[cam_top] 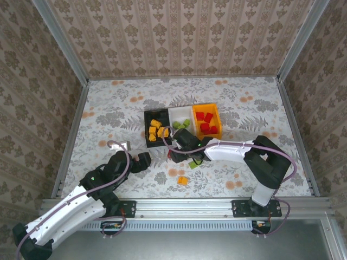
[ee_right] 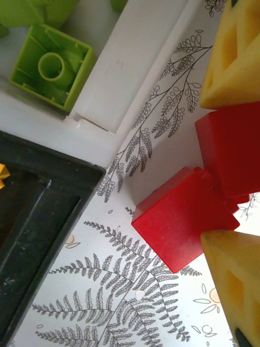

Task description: Sort the legos into containers by color

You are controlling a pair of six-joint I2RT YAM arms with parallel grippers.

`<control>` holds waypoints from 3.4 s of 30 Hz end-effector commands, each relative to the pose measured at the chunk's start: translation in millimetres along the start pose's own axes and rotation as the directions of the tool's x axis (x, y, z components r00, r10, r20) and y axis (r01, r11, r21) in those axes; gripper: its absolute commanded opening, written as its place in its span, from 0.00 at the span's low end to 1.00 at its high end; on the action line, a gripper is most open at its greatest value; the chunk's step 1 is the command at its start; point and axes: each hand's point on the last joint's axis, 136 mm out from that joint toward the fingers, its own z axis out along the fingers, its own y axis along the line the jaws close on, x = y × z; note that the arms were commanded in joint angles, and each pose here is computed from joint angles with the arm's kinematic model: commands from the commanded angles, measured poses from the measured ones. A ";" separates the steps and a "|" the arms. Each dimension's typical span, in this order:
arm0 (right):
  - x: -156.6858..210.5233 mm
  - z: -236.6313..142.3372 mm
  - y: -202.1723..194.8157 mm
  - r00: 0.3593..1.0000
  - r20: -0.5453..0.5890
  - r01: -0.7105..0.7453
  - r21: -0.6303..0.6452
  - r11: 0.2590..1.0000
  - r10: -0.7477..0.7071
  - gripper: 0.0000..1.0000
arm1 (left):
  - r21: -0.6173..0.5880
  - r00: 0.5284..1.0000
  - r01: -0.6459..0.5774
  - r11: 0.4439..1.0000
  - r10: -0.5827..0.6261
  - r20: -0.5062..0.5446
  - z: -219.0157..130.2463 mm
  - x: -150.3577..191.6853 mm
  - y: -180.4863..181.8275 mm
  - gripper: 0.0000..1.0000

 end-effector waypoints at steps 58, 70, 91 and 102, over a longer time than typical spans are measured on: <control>-36.7 -96.7 -128.7 0.912 0.214 -0.396 0.231 0.889 0.350 0.36 | 0.012 0.999 0.028 1.000 -0.027 -0.032 4.4 7.4 1.7 1.00; -68.6 -52.8 -202.1 0.845 0.176 -0.534 0.343 0.773 0.505 0.57 | 0.040 0.999 0.034 0.999 -0.033 -0.038 3.8 7.1 -3.8 1.00; 48.2 -67.1 -112.6 0.810 0.193 -0.587 0.268 0.764 0.554 0.80 | 0.049 0.999 0.033 0.998 -0.031 -0.036 2.4 9.0 -1.2 1.00; 47.2 -25.3 -116.3 0.827 0.141 -0.555 0.359 0.750 0.544 0.80 | 0.033 0.999 0.034 0.999 -0.033 -0.039 0.6 10.8 4.1 1.00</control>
